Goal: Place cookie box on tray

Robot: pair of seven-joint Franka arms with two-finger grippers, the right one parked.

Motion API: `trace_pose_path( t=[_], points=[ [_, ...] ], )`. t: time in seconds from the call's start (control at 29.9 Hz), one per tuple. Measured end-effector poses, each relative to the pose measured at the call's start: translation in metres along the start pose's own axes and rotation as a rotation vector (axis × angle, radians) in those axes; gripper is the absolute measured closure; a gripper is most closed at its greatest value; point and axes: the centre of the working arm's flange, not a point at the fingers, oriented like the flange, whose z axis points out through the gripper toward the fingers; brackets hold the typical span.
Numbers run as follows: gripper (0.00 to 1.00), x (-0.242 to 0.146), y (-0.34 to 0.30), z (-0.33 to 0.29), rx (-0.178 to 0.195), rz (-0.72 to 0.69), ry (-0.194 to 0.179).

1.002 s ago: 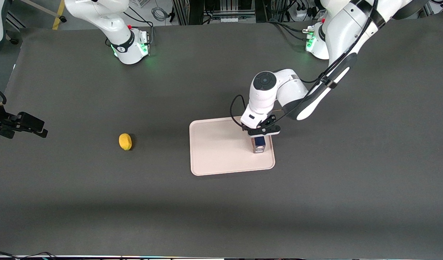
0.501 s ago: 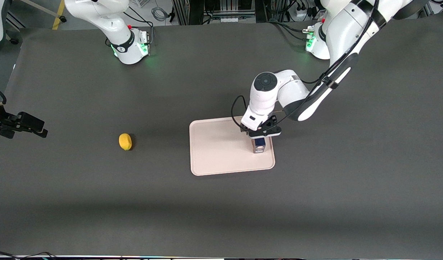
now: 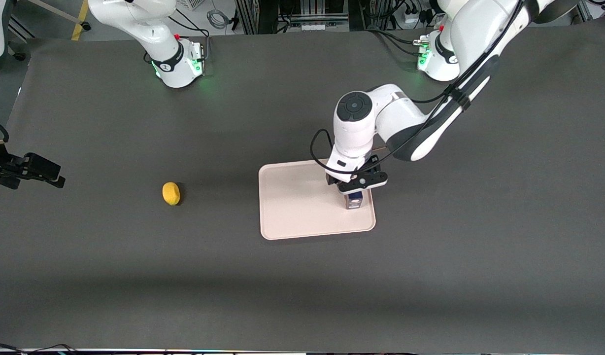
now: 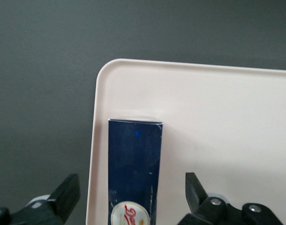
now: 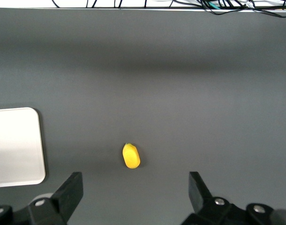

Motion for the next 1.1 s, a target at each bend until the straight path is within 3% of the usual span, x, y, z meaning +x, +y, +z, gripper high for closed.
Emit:
trace_pose_path(
  t=[0.23,0.43,0.8,1.1],
  points=[
    [0.00,0.028,-0.010,-0.063,0.057,0.015,-0.037],
    [0.00,0.062,-0.039,-0.118,0.061,0.129,-0.095],
    [0.00,0.151,-0.145,-0.150,0.063,0.292,-0.120],
    [0.00,0.198,-0.235,-0.148,0.062,0.358,-0.153]
  ],
)
